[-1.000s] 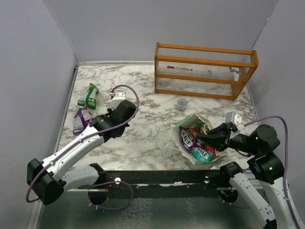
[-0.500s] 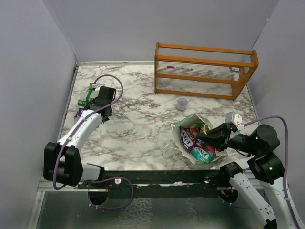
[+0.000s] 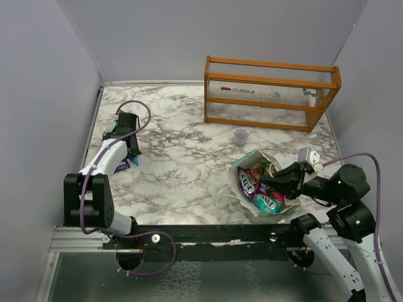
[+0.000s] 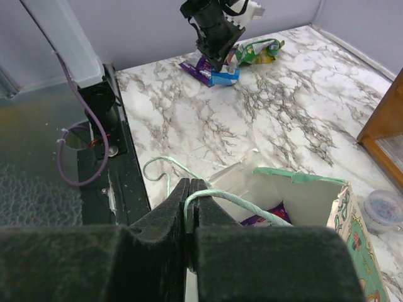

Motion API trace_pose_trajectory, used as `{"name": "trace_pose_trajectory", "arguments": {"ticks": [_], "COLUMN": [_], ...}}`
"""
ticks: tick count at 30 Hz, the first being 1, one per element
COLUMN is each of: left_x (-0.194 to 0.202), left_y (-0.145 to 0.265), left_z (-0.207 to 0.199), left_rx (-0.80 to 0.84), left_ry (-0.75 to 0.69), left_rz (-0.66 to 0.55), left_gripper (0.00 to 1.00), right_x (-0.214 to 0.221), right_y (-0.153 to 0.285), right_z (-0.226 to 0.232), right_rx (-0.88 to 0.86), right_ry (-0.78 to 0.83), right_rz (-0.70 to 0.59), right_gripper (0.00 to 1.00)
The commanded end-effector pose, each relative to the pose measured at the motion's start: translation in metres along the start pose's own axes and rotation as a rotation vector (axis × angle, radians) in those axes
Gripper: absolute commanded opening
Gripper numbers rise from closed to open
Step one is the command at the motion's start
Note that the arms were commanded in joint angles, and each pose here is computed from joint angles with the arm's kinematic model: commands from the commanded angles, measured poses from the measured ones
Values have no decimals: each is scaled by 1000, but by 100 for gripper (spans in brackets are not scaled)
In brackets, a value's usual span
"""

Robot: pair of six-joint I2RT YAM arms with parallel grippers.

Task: Take the snacks out of the paper bag
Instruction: Place the snack at the center of the board.

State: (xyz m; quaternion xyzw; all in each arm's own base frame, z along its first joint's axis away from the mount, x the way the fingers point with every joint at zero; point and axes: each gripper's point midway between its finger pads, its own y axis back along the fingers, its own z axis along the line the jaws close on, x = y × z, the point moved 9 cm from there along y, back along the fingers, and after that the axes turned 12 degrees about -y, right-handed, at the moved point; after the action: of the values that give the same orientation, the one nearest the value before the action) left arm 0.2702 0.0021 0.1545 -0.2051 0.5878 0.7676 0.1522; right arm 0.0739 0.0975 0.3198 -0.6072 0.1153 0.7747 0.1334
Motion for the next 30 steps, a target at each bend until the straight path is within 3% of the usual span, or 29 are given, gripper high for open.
{"name": "trace_pose_trajectory", "arguments": {"ticks": [1, 6, 10, 18, 30], "left_x": [0, 1, -2, -3, 14], "left_y": [-5, 6, 25, 71, 124], "left_z": [-4, -4, 1, -2, -59], "left_rx": [90, 121, 131, 197, 419], "left_ry": [-10, -3, 22, 48, -142], "left_rz": [24, -28, -138, -393, -568], "left_gripper": [0, 29, 43, 57, 60], "right_x": [-4, -3, -3, -3, -5], "right_y": [0, -1, -1, -2, -2], "right_z": [0, 0, -1, -2, 1], "right_rx": [8, 8, 6, 4, -22], "right_ry": [11, 11, 7, 3, 8], "right_rz": [-11, -9, -6, -1, -11], "right_gripper": [2, 2, 2, 2, 2]}}
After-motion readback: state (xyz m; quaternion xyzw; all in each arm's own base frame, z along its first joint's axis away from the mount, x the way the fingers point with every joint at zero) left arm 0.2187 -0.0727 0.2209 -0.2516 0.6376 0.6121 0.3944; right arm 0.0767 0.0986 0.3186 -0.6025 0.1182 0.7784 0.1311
